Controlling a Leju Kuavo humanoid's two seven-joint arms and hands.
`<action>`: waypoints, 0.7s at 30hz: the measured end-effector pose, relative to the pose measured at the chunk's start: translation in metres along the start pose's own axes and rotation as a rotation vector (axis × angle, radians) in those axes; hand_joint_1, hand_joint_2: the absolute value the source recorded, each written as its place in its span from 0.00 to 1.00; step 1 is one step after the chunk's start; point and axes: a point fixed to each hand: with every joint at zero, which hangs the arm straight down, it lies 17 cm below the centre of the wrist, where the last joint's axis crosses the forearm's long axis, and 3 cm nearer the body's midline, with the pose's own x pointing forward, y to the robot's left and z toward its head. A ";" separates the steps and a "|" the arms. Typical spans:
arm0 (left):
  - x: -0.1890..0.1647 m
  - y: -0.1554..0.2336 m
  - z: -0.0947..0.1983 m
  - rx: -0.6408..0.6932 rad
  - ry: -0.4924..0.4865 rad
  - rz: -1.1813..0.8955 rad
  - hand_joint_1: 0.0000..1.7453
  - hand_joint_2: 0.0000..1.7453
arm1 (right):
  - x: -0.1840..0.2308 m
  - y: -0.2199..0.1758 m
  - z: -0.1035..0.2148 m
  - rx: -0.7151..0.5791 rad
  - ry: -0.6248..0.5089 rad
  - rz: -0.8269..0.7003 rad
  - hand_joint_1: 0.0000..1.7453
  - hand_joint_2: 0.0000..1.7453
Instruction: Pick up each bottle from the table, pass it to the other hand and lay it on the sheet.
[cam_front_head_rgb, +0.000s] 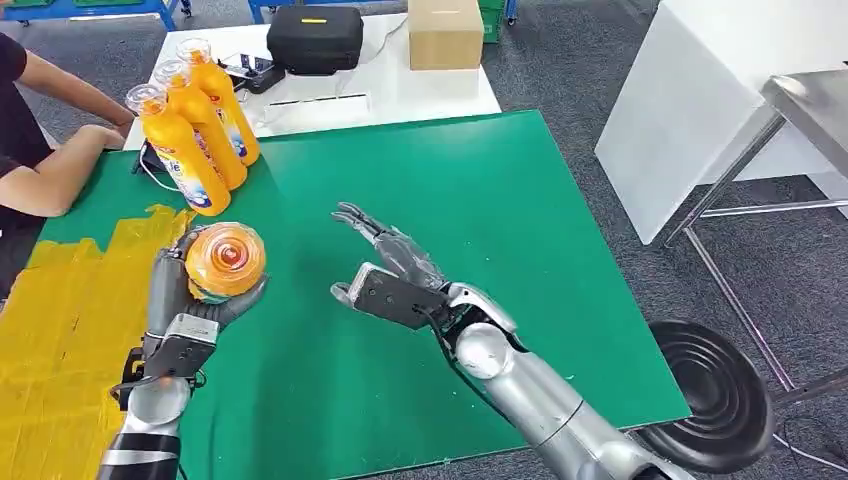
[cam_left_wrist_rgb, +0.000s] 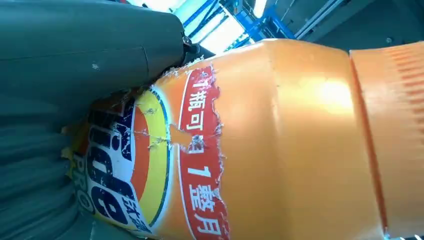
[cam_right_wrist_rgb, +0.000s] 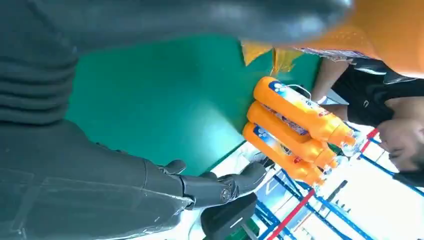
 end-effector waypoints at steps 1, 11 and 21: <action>0.000 0.000 0.000 0.000 0.000 0.000 1.00 1.00 | 0.000 0.000 0.000 0.000 -0.001 0.000 0.00 0.00; -0.071 0.030 0.042 -0.040 0.054 -0.840 1.00 1.00 | 0.026 -0.068 0.042 -0.189 -0.130 -0.107 0.00 0.00; -0.214 0.011 0.127 -0.436 0.365 -1.005 1.00 1.00 | 0.028 -0.094 0.068 -0.233 -0.149 -0.085 0.00 0.00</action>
